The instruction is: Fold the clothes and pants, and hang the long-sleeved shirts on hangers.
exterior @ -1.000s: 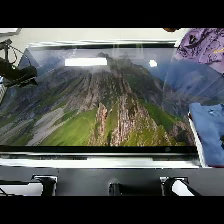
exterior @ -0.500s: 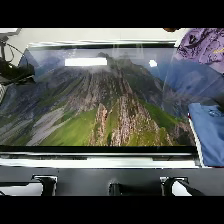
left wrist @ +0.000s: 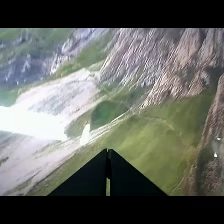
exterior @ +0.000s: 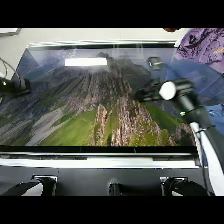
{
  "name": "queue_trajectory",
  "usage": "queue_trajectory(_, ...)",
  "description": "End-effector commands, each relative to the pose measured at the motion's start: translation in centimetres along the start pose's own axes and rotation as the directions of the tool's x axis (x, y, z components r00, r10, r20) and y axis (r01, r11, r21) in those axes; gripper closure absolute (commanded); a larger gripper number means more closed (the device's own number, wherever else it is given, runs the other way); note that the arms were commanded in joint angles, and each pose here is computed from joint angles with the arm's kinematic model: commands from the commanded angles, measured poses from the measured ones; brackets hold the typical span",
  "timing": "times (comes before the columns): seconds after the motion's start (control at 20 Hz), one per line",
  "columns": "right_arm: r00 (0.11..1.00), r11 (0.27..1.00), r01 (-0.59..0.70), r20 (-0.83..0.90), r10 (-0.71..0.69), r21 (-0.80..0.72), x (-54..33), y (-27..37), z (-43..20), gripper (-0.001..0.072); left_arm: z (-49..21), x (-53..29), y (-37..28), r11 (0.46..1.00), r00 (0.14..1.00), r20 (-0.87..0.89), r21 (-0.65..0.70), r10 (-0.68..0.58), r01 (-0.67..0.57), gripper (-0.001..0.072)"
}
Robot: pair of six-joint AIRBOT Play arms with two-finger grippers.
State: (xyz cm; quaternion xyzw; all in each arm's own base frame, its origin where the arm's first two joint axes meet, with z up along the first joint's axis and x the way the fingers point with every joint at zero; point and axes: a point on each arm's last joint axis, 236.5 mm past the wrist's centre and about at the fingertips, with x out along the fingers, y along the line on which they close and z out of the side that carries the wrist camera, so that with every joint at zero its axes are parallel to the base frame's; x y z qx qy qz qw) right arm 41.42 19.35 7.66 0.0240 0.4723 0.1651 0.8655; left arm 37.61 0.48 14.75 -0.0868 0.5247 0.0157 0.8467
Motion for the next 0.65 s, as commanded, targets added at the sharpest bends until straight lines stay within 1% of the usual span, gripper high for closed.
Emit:
queue_trajectory(0.0,0.999,0.99,-0.052,-0.002,0.052,-0.13,0.92,5.28,-1.04,0.0637,-2.87,0.75,0.44,1.0,1.0,0.014,0.011,0.003,-0.003,0.0689)
queue_trajectory(0.1,0.999,0.99,-0.05,0.004,0.051,-0.128,0.74,5.19,-0.83,0.0635,-3.81,0.92,0.53,1.0,1.0,-0.024,-0.013,0.005,-0.006,0.0688)
queue_trajectory(0.6,0.999,0.99,-0.048,0.007,0.049,-0.131,0.66,5.14,-0.77,0.0635,-3.8,0.99,0.52,1.0,1.0,-0.025,-0.012,0.005,-0.006,0.0688)
